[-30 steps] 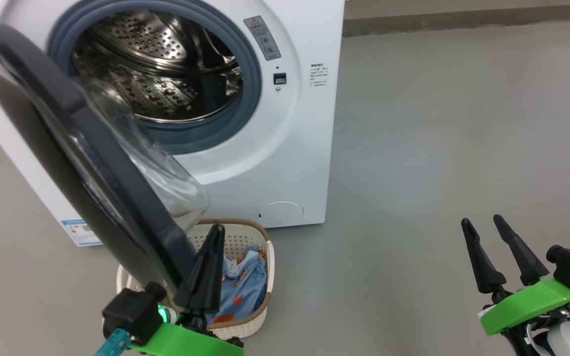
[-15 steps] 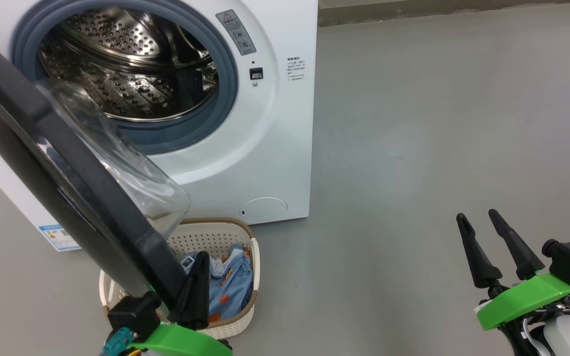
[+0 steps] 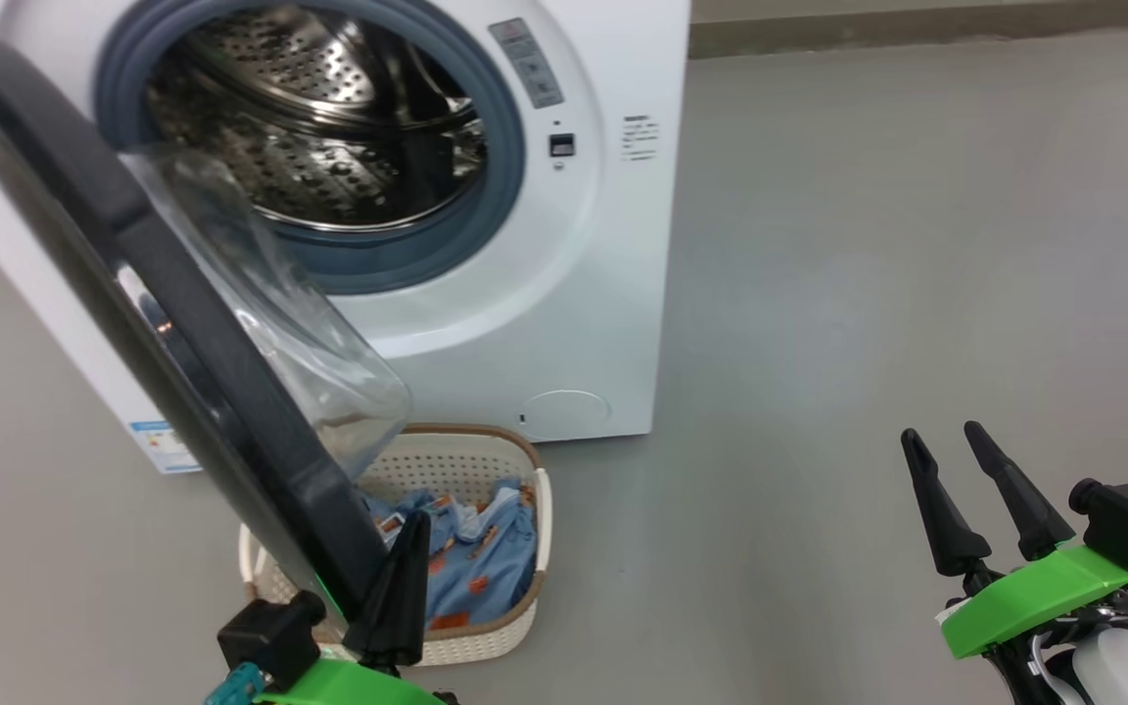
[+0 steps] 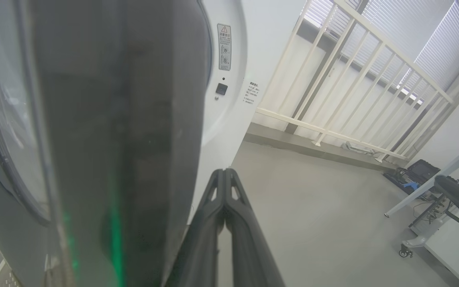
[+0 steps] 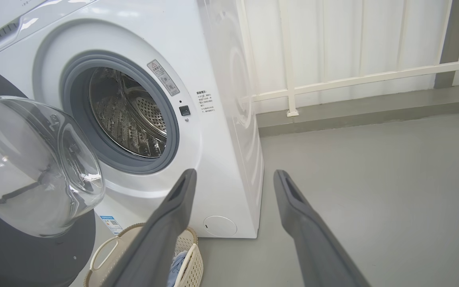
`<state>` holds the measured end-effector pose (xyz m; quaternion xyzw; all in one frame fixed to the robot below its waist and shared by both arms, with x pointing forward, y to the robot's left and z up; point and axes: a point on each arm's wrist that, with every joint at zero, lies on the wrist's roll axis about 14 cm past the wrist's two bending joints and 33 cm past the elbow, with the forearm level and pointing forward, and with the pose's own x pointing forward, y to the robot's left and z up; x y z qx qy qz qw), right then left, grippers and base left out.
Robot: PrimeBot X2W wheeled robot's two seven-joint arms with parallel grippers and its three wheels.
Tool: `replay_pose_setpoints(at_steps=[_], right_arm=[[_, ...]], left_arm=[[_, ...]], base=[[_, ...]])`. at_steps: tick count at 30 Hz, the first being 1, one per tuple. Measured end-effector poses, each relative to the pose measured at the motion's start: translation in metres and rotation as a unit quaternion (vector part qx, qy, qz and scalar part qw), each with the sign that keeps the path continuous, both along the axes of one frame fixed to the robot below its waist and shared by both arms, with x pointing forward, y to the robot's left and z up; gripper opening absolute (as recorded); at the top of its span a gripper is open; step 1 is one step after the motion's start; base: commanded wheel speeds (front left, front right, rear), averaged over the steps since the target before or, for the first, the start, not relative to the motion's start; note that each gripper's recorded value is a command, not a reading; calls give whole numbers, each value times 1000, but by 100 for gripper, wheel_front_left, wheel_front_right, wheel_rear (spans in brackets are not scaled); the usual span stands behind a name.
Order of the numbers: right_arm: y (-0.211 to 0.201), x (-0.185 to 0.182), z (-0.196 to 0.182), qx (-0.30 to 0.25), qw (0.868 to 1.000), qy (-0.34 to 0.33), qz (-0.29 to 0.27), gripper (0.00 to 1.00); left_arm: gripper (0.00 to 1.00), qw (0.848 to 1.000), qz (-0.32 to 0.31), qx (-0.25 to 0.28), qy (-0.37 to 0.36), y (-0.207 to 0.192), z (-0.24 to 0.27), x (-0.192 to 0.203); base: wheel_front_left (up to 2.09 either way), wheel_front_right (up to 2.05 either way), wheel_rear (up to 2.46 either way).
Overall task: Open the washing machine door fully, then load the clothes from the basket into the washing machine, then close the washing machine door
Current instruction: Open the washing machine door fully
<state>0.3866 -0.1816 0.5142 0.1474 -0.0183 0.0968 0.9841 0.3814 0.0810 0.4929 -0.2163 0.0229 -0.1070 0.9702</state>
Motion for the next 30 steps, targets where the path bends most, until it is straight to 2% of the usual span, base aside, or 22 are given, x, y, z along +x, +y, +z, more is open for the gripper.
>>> replay_pose_setpoints(at_steps=[13,30], right_arm=[[47,18,2,5,998,-2,61,100],[103,32,9,14,992,-9,127,100]], left_arm=[[0,997,81,7,-3,56,1,-20],[0,970,236,45,38,171,-4,-63]], base=[[0,0,0],[0,0,0]])
